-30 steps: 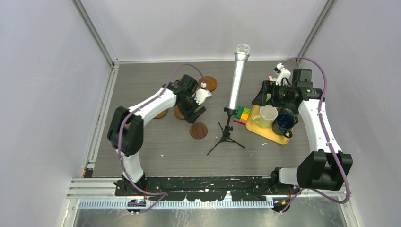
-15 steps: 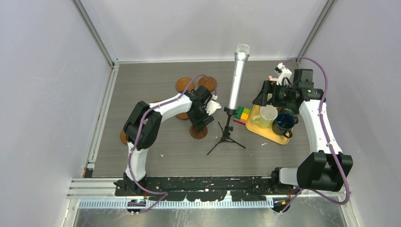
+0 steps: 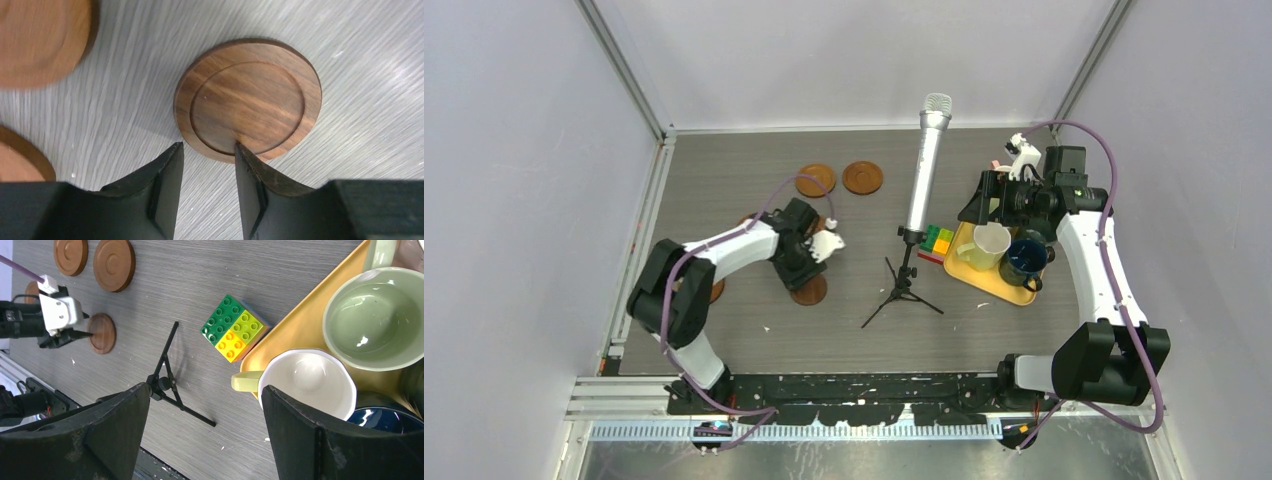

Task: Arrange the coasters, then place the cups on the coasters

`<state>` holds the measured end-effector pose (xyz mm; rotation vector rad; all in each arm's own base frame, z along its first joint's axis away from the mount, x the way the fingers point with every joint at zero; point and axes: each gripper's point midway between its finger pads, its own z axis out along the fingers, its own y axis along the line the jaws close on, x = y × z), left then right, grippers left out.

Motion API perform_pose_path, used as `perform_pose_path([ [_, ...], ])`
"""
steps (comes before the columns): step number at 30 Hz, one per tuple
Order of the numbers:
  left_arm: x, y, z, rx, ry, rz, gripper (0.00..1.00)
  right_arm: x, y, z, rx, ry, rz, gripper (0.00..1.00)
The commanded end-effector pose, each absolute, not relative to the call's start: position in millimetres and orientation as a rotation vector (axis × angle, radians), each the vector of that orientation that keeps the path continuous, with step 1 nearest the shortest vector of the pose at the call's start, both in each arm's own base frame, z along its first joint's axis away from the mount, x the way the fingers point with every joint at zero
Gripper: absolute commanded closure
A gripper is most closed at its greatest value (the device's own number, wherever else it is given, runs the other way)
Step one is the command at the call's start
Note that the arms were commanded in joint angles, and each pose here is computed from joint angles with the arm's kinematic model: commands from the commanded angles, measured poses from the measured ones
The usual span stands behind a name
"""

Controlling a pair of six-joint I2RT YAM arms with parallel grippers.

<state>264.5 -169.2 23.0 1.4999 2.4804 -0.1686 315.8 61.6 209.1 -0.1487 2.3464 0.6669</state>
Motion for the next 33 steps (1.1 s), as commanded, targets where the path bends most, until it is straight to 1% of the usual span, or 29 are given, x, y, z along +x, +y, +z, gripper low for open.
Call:
perform_pose_path([
  [1,246.0,-87.5,6.7,1.494,2.645,-0.052,0.57,315.8,61.9,222.6,-0.175,2.293,0.658,0.13],
  [8,251.9,-18.1,18.0,1.332,2.704,-0.036,0.57,317.3,62.9,222.4,-0.170,2.295,0.669,0.13],
  [12,257.9,3.7,21.8,1.275,2.718,-0.027,0.57,318.4,63.5,222.3,-0.166,2.298,0.677,0.13],
  [16,267.0,11.1,25.0,1.218,2.723,-0.054,0.57,319.2,63.6,221.2,-0.162,2.302,0.681,0.14],
  [22,272.6,5.0,25.1,1.168,2.727,-0.102,0.57,319.8,62.9,219.1,-0.159,2.308,0.678,0.14],
  [25,271.5,2.0,26.1,1.151,2.731,-0.131,0.52,319.5,62.5,218.8,-0.160,2.309,0.674,0.14],
  [27,269.4,-2.6,31.1,1.143,2.724,-0.166,0.45,319.6,62.3,218.7,-0.160,2.309,0.673,0.14],
  [29,266.8,-8.2,40.6,1.134,2.715,-0.207,0.40,319.2,62.6,219.2,-0.161,2.307,0.674,0.14],
  [33,267.6,-4.5,64.8,1.047,2.690,-0.283,0.37,319.2,63.1,219.5,-0.162,2.306,0.678,0.14],
])
